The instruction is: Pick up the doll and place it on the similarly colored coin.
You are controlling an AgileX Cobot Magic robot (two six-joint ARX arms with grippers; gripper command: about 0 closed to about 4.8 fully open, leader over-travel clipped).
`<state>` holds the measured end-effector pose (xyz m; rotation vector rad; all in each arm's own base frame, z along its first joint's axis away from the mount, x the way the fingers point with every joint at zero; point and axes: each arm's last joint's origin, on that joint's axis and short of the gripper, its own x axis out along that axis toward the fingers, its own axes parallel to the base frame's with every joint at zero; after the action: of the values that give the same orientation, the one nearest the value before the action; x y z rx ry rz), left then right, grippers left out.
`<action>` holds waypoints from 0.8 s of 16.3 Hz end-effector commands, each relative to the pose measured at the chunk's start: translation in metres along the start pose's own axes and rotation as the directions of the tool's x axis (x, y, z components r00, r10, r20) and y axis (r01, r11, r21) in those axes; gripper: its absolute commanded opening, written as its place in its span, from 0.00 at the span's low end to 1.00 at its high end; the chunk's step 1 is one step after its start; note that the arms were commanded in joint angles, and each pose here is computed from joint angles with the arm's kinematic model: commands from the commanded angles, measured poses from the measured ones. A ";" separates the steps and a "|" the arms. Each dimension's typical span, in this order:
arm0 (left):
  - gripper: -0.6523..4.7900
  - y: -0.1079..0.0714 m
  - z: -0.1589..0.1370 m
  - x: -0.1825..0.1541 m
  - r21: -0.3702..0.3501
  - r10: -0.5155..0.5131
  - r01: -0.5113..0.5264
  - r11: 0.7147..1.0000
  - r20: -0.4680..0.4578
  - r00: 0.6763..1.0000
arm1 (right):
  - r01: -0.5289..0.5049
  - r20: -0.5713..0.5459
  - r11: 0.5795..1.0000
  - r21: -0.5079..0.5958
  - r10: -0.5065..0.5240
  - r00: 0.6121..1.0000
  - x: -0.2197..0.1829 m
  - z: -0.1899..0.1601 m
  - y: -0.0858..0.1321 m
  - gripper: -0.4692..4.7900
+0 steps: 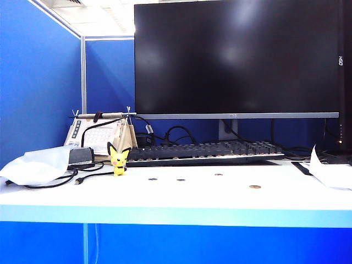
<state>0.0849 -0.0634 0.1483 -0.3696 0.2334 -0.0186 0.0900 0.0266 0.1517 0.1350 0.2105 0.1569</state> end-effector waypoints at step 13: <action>0.29 0.001 -0.011 -0.002 0.417 -0.118 0.207 0.885 -0.229 0.966 | -0.005 -0.006 1.000 -0.003 0.005 1.000 0.000 -0.002 0.000 0.49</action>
<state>0.0799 -0.0657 0.1343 0.0421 0.3940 -0.2547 0.0900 0.0266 0.1517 0.1354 0.2105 0.1569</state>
